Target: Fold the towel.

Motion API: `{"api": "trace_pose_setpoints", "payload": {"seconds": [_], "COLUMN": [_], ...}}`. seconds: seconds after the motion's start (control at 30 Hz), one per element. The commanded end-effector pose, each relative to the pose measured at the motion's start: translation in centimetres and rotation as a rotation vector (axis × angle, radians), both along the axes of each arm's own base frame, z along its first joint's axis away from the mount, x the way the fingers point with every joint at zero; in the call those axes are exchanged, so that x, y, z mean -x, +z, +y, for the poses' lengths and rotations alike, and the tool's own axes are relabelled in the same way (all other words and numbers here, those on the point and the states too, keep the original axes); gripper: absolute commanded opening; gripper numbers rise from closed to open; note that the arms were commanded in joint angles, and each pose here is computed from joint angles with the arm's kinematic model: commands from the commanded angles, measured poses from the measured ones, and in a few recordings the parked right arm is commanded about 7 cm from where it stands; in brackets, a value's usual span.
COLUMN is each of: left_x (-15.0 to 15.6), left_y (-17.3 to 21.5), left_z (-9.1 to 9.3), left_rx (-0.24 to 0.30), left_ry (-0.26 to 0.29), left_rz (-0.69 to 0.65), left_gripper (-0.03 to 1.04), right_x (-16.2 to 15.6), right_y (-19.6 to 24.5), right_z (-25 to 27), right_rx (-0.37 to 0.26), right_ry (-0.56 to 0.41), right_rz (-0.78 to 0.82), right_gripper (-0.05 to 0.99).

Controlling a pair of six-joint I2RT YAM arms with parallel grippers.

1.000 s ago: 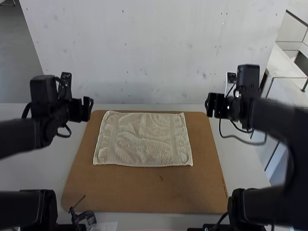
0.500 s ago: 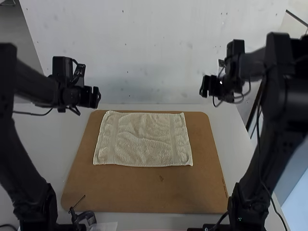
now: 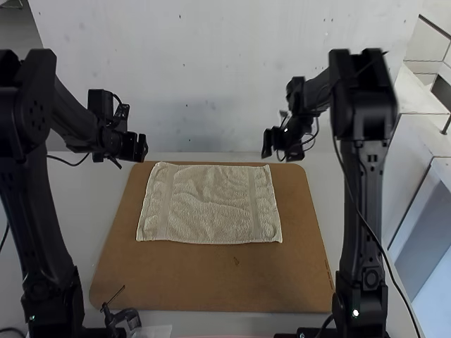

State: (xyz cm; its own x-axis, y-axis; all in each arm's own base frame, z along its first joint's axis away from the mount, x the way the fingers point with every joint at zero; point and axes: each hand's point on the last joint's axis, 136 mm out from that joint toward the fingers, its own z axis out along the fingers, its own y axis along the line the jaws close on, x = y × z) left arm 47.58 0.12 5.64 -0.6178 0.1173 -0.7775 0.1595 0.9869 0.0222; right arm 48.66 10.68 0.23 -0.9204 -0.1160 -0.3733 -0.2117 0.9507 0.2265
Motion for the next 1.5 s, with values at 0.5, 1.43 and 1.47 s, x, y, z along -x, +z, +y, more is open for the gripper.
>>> {"api": "trace_pose_setpoints", "payload": {"seconds": [0.5, 1.43, 1.47], "left_x": [-1.5, -1.2, -1.2], "left_y": [0.0, -0.6, -0.6], "left_z": [1.5, 1.5, 1.5], "left_rx": [-0.012, -0.006, -0.007], "left_ry": [-0.010, -0.013, -0.014], "left_rz": [-0.034, -0.021, -0.021], "left_gripper": [0.95, 0.95, 0.95], "right_x": [0.2, 0.2, 0.1], "right_y": [-1.1, -4.6, -4.7], "right_z": [-0.4, 3.1, 3.2], "right_rx": [0.097, 0.090, 0.089], "right_ry": [0.043, 0.059, 0.055], "right_rz": [0.112, 0.140, 0.144], "right_gripper": [0.90, 0.87, 0.85]}}
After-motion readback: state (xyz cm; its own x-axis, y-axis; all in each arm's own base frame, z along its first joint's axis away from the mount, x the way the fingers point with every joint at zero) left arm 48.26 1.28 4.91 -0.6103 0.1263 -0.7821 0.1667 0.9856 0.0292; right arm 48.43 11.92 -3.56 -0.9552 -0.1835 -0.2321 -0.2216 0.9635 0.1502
